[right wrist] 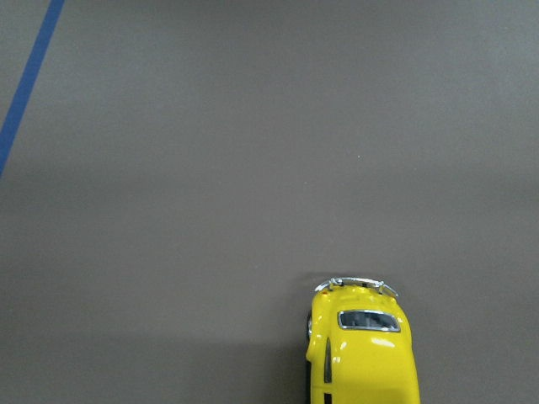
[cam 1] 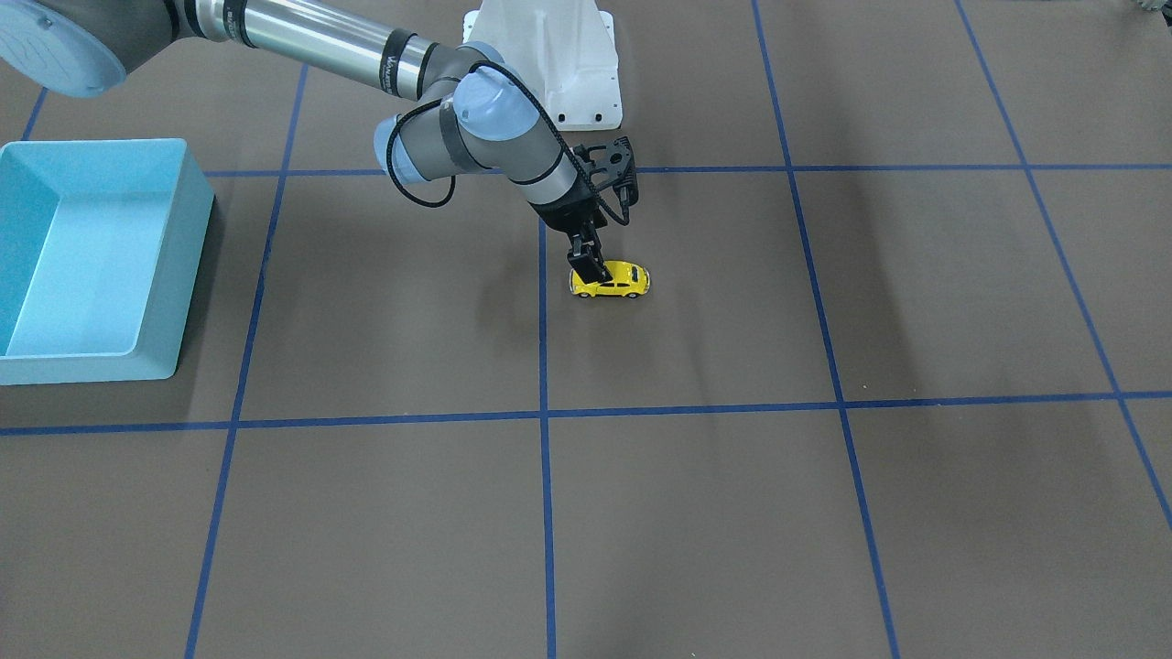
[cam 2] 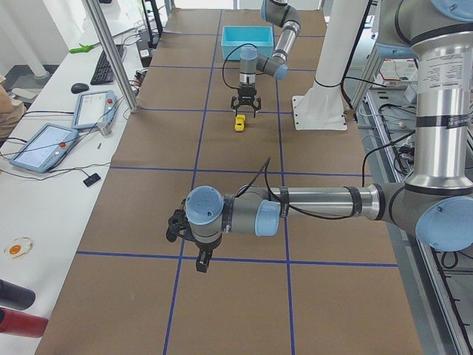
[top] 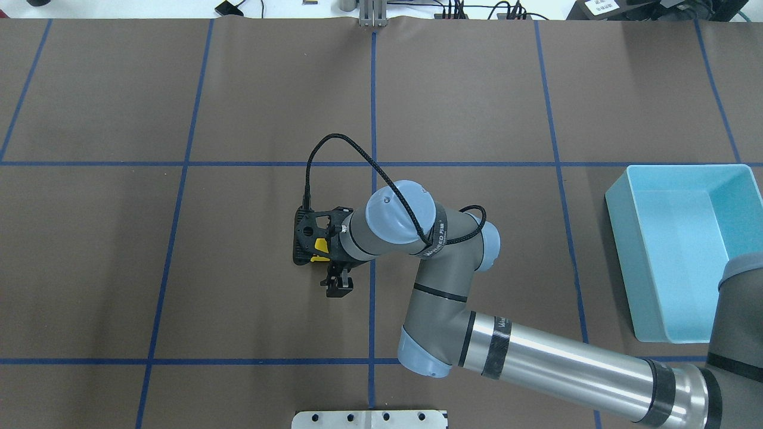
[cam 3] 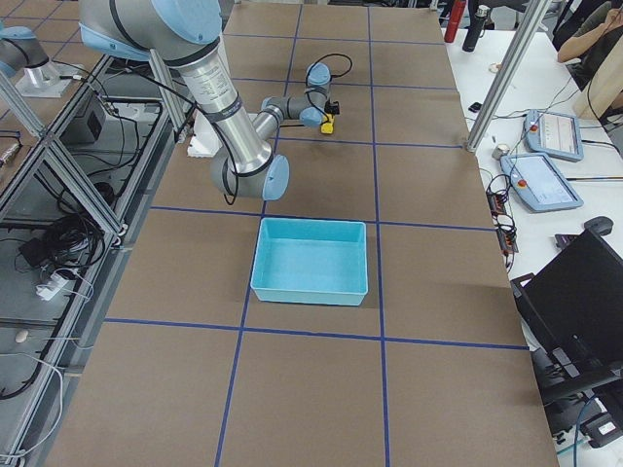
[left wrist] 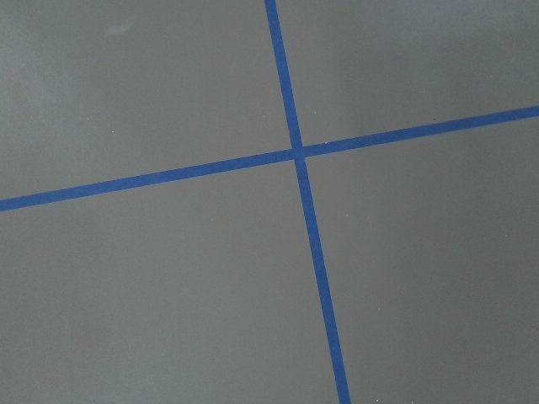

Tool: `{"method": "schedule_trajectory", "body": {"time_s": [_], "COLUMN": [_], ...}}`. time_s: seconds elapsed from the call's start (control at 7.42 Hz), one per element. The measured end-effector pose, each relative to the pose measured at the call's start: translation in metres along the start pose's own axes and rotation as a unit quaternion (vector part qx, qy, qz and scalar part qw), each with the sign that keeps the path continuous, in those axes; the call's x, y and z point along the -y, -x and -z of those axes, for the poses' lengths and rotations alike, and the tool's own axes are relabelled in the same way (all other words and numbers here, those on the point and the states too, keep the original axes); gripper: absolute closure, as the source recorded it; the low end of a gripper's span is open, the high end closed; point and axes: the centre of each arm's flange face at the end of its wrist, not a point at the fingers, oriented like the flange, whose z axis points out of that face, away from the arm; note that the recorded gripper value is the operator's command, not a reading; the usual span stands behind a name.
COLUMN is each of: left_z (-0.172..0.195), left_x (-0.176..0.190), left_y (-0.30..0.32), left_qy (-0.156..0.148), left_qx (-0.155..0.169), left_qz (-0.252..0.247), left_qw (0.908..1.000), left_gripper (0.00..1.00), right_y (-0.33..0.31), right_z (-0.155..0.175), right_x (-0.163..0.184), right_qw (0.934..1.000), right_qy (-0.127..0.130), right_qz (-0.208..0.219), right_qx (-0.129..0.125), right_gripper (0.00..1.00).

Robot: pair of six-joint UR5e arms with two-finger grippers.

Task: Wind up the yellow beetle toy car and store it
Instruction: 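Lower the right gripper around the car and close it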

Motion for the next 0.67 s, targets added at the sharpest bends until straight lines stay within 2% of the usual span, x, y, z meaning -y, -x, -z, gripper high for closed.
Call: {"method": "schedule_trajectory", "body": {"time_s": [0.54, 0.67], "left_z": [0.0, 0.0], "left_x": [0.0, 0.0], "left_y": [0.0, 0.0], "left_qy": [0.0, 0.0], "left_qx": [0.0, 0.0], "left_qz": [0.0, 0.0], "left_qw": [1.0, 1.0], "left_gripper": [0.0, 0.0], "right_y": [-0.007, -0.008], "right_z": [-0.019, -0.021], "right_x": [0.004, 0.004], "right_qw": [1.0, 1.0], "right_qy": [-0.003, -0.002], "right_qz": [-0.001, -0.003], "right_qx": [-0.003, -0.002], "right_gripper": [0.02, 0.07]}}
